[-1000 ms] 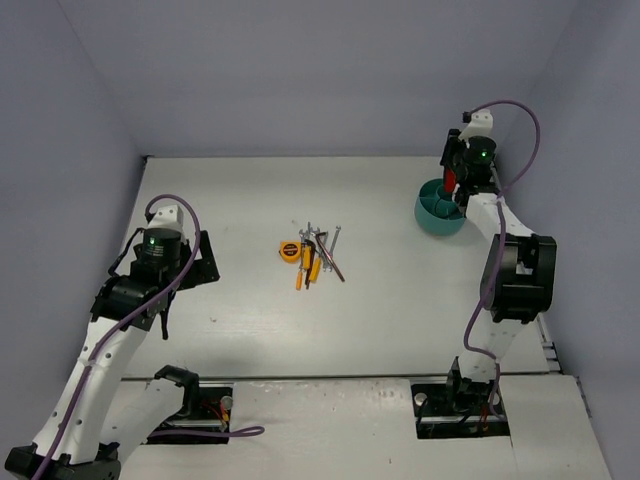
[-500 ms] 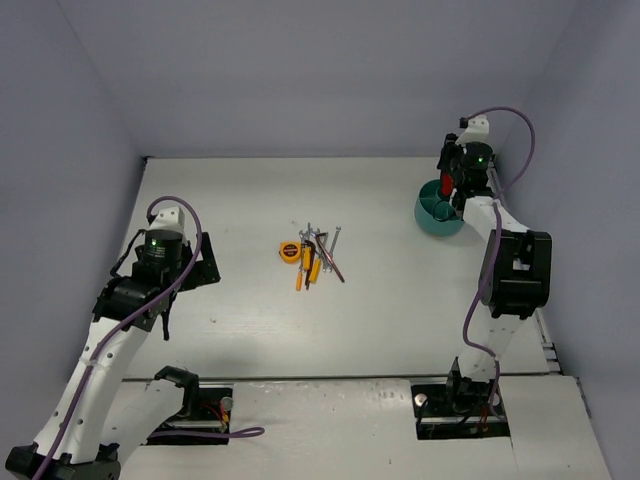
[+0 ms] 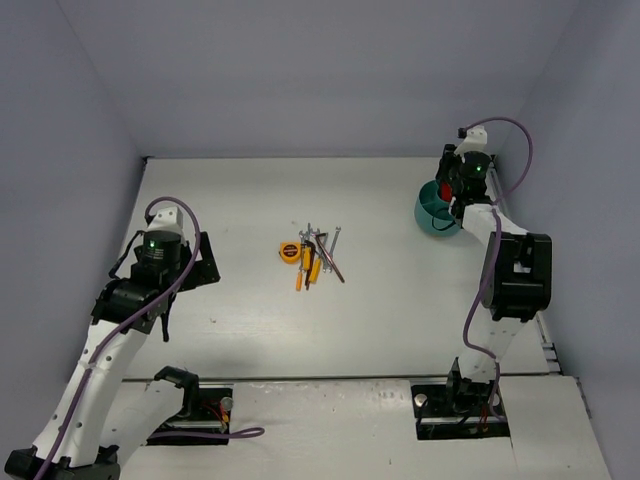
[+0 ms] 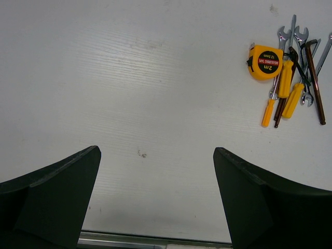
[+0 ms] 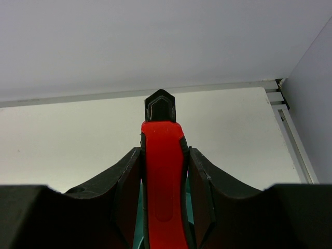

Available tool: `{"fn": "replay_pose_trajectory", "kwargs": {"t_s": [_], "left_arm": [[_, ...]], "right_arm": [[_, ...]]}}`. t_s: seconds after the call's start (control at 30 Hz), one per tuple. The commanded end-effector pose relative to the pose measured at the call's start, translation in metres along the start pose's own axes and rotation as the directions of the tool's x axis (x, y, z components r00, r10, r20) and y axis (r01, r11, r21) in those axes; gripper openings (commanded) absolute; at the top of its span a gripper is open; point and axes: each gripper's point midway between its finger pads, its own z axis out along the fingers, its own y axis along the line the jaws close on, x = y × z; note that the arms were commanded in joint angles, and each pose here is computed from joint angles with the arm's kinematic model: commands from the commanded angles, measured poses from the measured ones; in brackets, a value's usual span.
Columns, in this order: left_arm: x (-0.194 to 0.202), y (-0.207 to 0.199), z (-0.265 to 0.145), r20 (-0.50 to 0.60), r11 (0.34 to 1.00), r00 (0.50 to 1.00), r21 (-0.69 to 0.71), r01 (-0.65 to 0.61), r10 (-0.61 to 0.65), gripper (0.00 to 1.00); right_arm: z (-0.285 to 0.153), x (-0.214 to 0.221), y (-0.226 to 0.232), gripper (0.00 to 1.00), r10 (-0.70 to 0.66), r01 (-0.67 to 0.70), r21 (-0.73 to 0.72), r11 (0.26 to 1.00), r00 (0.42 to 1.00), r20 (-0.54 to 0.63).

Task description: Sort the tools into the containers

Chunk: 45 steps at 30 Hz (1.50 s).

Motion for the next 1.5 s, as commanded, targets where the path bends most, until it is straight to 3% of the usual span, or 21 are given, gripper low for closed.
{"fn": "replay_pose_trajectory", "kwargs": {"t_s": [0.0, 0.1, 0.63, 1.0, 1.47], "left_arm": [[-0.014, -0.007, -0.003, 0.058, 0.999, 0.998, 0.030, 0.034, -0.035, 0.88], [-0.014, -0.008, -0.003, 0.058, 0.999, 0.997, 0.034, 0.042, -0.044, 0.88], [-0.014, -0.006, -0.015, 0.099, 0.997, 0.993, 0.059, 0.058, -0.064, 0.88], [-0.013, -0.005, -0.022, 0.121, 0.995, 0.990, 0.079, 0.058, -0.068, 0.88], [-0.014, -0.005, -0.023, 0.127, 0.995, 0.989, 0.080, 0.062, -0.072, 0.88]], "right_arm": [[-0.019, -0.074, 0.000, 0.21, 0.005, -0.005, -0.003, 1.000, 0.981, 0.195], [-0.024, -0.074, -0.001, 0.26, 0.012, -0.012, 0.000, 1.000, 0.981, 0.195], [-0.048, -0.075, 0.001, 0.30, 0.057, -0.056, -0.013, 0.998, 0.980, 0.193], [-0.055, -0.052, -0.001, 0.36, 0.063, -0.064, 0.000, 0.998, 0.987, 0.147], [-0.075, -0.054, 0.004, 0.44, 0.087, -0.085, -0.020, 0.996, 0.987, 0.134]]}}
